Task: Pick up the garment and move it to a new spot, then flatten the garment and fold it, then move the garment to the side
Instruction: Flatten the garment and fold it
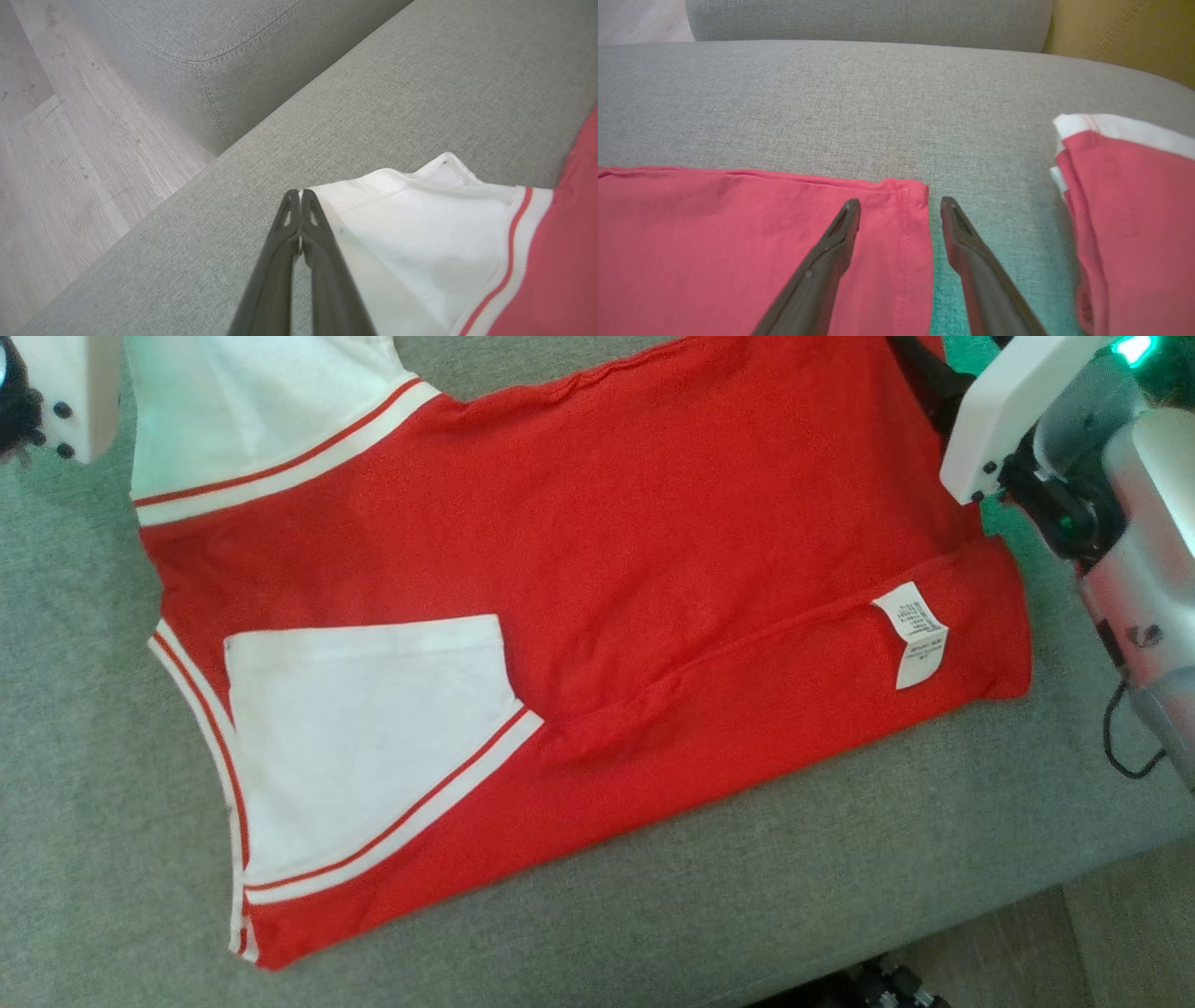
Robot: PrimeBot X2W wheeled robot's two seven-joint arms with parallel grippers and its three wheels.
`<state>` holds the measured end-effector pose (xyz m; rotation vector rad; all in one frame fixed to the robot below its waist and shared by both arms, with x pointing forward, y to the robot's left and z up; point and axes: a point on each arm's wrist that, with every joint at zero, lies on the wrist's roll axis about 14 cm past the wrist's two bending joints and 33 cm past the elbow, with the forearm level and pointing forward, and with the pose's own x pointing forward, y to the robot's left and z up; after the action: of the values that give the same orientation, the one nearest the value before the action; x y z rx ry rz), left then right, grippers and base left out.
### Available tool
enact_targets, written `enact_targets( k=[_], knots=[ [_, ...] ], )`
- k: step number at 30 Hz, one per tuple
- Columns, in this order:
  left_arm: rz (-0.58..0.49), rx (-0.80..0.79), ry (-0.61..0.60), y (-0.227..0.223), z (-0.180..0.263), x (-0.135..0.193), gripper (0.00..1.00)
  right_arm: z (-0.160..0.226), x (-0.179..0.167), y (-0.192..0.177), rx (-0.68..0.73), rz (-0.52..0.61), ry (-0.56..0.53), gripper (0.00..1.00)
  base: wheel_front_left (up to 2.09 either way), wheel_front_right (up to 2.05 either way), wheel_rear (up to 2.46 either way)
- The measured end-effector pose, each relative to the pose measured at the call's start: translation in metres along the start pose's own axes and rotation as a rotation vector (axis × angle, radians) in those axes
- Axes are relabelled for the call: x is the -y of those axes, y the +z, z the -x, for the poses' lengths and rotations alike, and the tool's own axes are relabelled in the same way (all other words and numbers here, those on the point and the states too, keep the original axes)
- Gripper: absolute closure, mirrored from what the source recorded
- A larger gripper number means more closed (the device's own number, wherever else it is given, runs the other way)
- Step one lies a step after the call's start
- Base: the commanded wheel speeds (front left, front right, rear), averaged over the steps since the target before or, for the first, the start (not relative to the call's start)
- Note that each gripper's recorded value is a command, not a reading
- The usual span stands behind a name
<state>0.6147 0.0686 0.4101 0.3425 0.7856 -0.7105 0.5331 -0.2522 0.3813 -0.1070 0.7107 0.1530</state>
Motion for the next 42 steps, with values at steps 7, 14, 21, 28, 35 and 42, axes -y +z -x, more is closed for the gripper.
enact_targets(
  k=[7, 14, 21, 28, 35, 42],
  knots=[
    [0.006, 0.003, 0.002, -0.002, 0.002, -0.003, 1.00, -0.008, -0.007, -0.013, -0.049, -0.024, 0.012, 0.21, 0.00, 0.00, 0.00],
    [0.010, -0.009, 0.004, -0.010, 0.002, -0.004, 1.00, -0.015, -0.008, -0.003, -0.037, 0.000, 0.013, 0.39, 0.00, 0.00, 0.00],
    [0.009, 0.005, 0.008, -0.008, 0.005, -0.007, 1.00, -0.018, -0.010, -0.004, -0.044, 0.007, 0.017, 0.67, 0.00, 0.00, 0.00],
    [0.011, 0.000, 0.011, -0.012, 0.006, -0.008, 1.00, -0.020, -0.010, 0.004, -0.017, 0.020, 0.016, 0.82, 0.00, 0.00, 0.00],
    [0.002, 0.030, 0.010, -0.007, 0.005, -0.008, 1.00, -0.022, -0.012, 0.008, -0.005, 0.025, 0.023, 1.00, 0.00, 0.00, 0.00],
    [-0.033, 0.148, 0.032, 0.014, 0.010, -0.014, 1.00, -0.021, -0.001, 0.020, 0.061, -0.007, 0.010, 1.00, 0.00, 0.00, 0.00]
  ],
)
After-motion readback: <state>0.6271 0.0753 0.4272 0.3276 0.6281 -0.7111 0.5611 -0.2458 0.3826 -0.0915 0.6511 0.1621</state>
